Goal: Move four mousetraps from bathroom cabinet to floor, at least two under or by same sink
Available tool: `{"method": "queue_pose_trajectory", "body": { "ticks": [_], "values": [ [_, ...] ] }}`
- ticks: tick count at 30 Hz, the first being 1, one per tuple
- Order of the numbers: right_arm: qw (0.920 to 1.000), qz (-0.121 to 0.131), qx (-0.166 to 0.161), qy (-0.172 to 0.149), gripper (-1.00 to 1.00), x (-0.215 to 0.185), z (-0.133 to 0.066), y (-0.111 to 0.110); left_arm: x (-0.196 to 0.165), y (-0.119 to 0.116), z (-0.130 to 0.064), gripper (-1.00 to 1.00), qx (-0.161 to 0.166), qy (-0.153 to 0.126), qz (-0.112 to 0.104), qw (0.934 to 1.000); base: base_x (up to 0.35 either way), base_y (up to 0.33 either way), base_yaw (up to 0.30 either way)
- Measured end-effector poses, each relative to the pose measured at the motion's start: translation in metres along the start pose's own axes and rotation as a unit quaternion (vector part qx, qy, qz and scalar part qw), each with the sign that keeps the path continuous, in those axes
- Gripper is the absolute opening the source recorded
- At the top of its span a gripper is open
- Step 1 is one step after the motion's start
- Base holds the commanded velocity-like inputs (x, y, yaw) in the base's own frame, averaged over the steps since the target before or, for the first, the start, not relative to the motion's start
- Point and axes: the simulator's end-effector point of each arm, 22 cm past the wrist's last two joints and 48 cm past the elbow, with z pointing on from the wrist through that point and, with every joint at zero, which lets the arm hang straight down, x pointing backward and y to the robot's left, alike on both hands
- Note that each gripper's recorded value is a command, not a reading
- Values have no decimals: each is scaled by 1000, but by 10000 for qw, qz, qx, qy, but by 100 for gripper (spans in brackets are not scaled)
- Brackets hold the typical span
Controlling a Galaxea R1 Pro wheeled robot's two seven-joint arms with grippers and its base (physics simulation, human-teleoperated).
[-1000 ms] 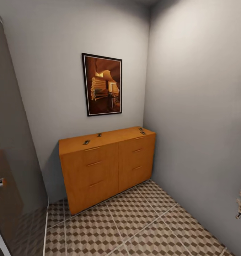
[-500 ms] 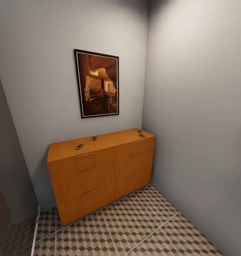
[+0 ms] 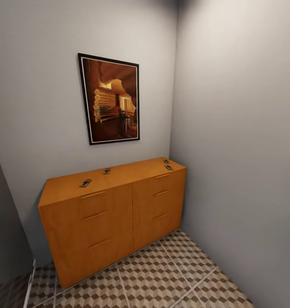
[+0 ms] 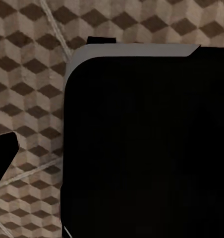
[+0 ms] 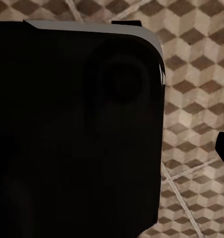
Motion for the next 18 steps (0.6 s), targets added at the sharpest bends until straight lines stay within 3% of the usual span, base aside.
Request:
{"method": "queue_pose_trajectory", "body": {
  "ticks": [18],
  "values": [
    [10000, -9, -2, 0, 100, 0, 0, 0, -1, 0, 0, 100, -2, -14, -13, 10000, 301, -75, 0]
  ]
}}
